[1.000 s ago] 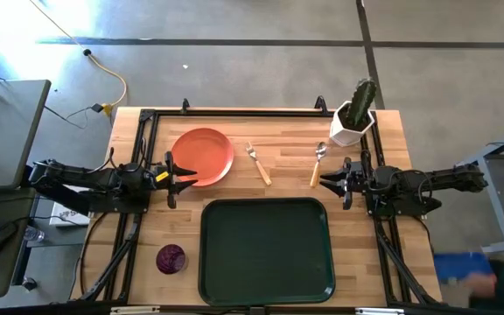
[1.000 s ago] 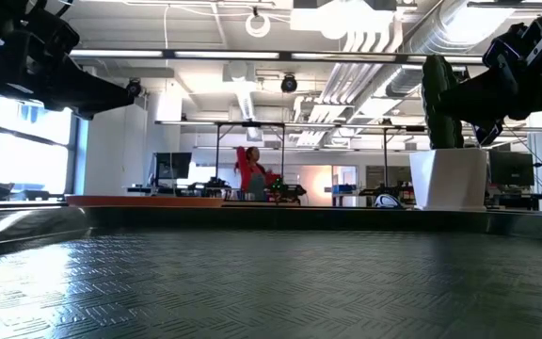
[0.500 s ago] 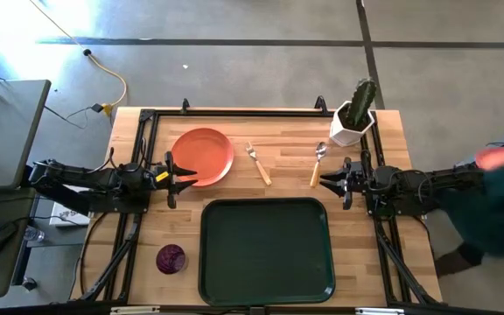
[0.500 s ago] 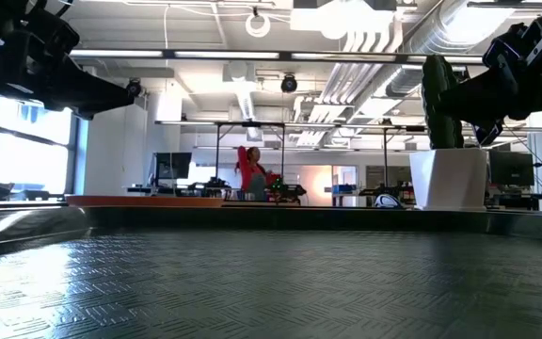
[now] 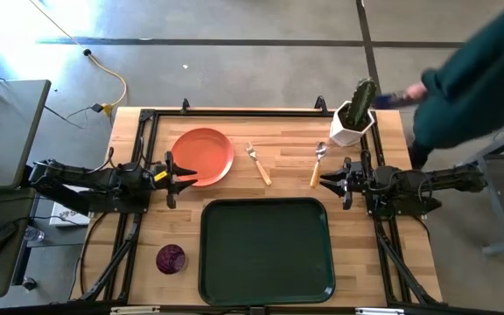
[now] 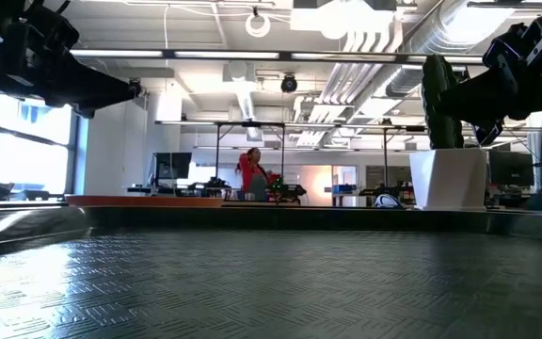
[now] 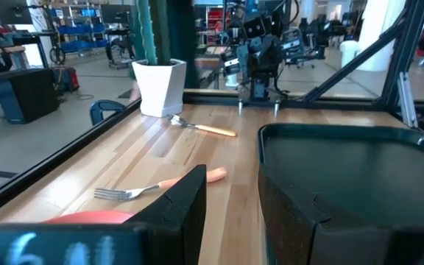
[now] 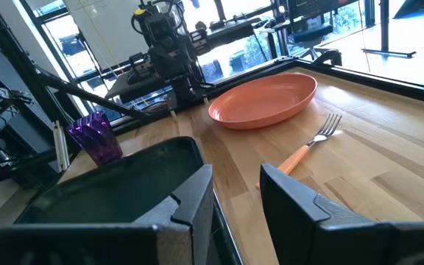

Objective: Pick and place plate/cup/fork/spoon on tray
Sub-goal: Put the orange plate on the black tray

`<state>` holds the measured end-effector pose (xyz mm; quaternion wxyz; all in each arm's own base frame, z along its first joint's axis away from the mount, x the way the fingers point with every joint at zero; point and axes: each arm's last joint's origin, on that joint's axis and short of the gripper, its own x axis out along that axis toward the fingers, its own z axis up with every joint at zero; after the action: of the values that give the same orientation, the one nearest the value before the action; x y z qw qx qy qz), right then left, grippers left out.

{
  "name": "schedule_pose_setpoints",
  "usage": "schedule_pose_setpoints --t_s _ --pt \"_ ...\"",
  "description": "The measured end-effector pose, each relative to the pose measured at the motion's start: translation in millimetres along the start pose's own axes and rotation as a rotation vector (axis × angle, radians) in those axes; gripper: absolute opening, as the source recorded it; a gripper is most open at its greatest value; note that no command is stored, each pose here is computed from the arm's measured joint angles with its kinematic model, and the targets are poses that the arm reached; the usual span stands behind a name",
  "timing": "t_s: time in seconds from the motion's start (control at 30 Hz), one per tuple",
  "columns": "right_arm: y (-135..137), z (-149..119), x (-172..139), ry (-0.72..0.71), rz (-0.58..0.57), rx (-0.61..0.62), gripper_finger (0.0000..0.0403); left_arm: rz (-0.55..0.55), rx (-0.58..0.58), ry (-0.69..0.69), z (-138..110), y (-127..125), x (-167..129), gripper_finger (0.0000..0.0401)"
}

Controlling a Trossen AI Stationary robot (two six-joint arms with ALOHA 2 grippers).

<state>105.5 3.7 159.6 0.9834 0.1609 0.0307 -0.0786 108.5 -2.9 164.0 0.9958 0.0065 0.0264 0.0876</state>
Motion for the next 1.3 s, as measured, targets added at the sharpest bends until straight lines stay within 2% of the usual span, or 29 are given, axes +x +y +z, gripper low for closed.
schedule_pose_setpoints --t_s 0.17,0.33,0.57,0.77,1.0,1.13,1.3 --pt "0.0 0.0 0.0 0.0 0.0 0.0 0.0105 0.0 -0.01 -0.018 1.8 0.0 0.0 0.0115" --pt "0.0 0.0 0.0 0.0 0.0 0.0 0.0105 -0.003 -0.11 -0.106 10.6 0.3 -0.6 0.0115" --pt "0.0 0.2 0.0 -0.003 -0.002 0.015 0.0105 0.029 -0.173 -0.308 30.2 2.7 -4.7 0.0115" --pt "-2.1 2.0 -0.1 -0.046 -0.081 0.098 0.0105 0.096 -0.236 -0.472 45.0 6.6 -11.1 0.0115" --pt "-3.2 3.0 -0.3 -0.071 -0.123 0.114 0.0105 0.119 -0.234 -0.567 53.3 8.5 -16.0 0.0115" --pt "-3.3 3.3 -0.3 -0.079 -0.124 0.195 0.0105 0.144 -0.189 -0.62 58.9 9.6 -19.5 0.0115" --pt "-4.0 3.5 -0.4 -0.096 -0.145 0.269 0.0105 0.173 -0.219 -0.659 76.8 11.9 -24.3 0.0115"
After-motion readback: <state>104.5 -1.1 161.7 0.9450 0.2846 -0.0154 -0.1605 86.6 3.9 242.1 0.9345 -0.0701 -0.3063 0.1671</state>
